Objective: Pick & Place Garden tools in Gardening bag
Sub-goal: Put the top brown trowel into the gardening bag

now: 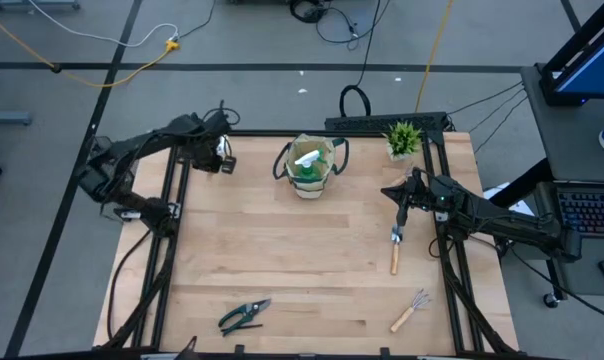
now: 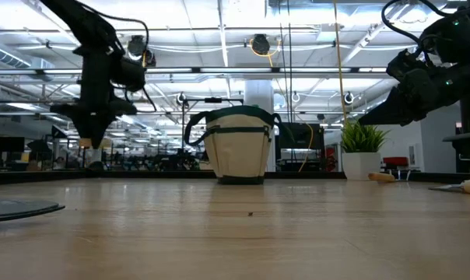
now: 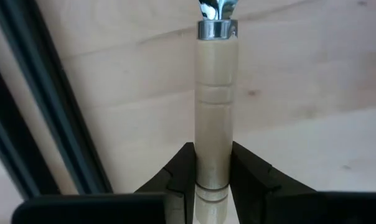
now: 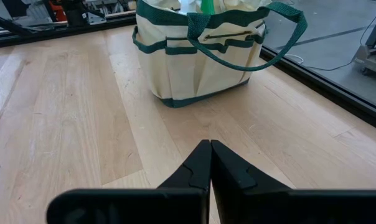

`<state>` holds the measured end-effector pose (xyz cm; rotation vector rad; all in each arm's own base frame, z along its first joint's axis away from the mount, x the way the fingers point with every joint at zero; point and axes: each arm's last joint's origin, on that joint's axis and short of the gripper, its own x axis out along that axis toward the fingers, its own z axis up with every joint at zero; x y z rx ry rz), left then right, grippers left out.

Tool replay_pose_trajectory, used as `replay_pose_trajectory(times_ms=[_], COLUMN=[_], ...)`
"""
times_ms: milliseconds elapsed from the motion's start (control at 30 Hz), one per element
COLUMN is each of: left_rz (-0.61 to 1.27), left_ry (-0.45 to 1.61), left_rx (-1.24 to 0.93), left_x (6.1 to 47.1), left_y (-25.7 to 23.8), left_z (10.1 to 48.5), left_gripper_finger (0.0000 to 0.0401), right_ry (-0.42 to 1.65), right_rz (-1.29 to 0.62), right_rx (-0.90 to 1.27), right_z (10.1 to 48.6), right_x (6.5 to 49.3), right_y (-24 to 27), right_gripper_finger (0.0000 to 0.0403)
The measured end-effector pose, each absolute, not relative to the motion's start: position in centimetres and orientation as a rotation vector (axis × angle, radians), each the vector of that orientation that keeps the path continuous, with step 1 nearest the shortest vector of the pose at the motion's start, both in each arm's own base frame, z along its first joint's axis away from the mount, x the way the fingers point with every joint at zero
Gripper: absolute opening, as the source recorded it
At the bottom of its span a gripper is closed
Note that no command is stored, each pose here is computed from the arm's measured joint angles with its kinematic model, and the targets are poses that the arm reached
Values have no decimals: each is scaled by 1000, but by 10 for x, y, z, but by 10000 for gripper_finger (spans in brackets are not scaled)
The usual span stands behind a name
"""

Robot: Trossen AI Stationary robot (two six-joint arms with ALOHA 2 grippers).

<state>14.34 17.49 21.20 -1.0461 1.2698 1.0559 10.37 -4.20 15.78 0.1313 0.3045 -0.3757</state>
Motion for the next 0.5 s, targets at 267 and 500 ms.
replay_pose_trajectory(times_ms=[267,500], left_rz=[1046,1056], left_ry=[1129,1021], left_rx=[-1040,-1032], left_x=[126,111], left_y=[153,134], left_z=[247,268], left_gripper_finger=[73,73], right_ry=[298,298], right_rz=[-376,-376], right_rx=[130,130], right_z=[158,158], right_x=[104,104], right_y=[-42,-42], right_gripper_finger=[0,0])
